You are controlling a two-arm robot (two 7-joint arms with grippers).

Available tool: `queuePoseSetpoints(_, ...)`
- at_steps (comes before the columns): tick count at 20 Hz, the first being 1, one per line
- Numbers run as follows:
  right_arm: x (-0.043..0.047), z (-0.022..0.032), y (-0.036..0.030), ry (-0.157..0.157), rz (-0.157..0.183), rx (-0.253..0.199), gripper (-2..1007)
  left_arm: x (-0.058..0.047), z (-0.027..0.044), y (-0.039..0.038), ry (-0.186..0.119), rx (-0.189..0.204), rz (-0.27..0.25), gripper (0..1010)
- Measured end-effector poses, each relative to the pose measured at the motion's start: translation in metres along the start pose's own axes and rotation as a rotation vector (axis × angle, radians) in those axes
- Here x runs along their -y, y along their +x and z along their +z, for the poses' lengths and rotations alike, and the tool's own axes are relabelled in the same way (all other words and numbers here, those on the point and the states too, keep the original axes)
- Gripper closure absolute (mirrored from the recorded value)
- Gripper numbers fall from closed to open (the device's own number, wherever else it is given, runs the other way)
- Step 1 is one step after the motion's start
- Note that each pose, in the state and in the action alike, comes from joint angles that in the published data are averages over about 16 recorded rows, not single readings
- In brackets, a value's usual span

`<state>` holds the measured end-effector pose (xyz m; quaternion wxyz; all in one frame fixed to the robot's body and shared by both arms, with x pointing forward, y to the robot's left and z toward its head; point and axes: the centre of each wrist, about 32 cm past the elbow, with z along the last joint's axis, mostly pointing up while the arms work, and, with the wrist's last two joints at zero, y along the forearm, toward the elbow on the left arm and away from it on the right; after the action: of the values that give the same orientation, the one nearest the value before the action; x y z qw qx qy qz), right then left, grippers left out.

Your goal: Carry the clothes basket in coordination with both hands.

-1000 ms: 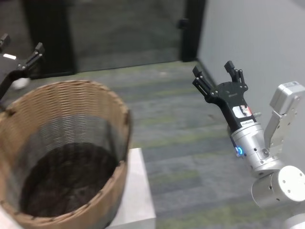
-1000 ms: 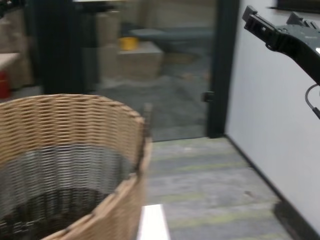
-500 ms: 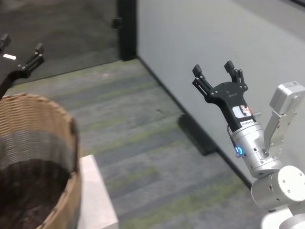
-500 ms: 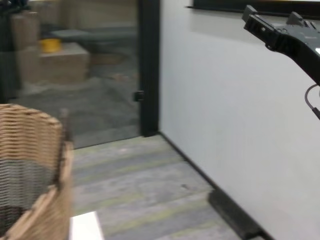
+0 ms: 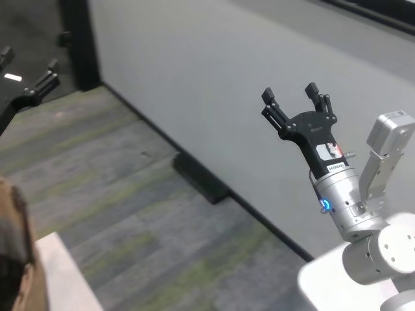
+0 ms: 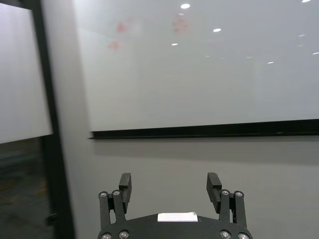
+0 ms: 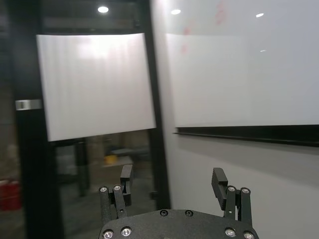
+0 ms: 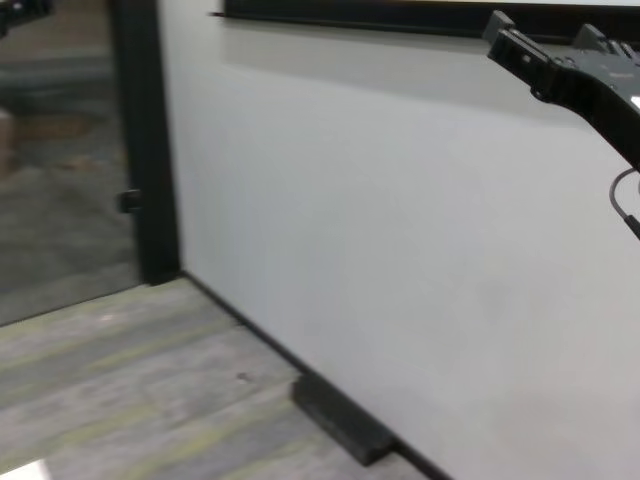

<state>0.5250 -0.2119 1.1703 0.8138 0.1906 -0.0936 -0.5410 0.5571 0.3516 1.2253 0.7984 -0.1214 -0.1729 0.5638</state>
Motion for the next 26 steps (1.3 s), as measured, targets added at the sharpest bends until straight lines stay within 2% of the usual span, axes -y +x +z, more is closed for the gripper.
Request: queuePoseSetpoints(26,0.0,0.0,0.0,0.0,0.0,0.0,4,0.0,0.0,0.0,0.0,0.0,0.0,8)
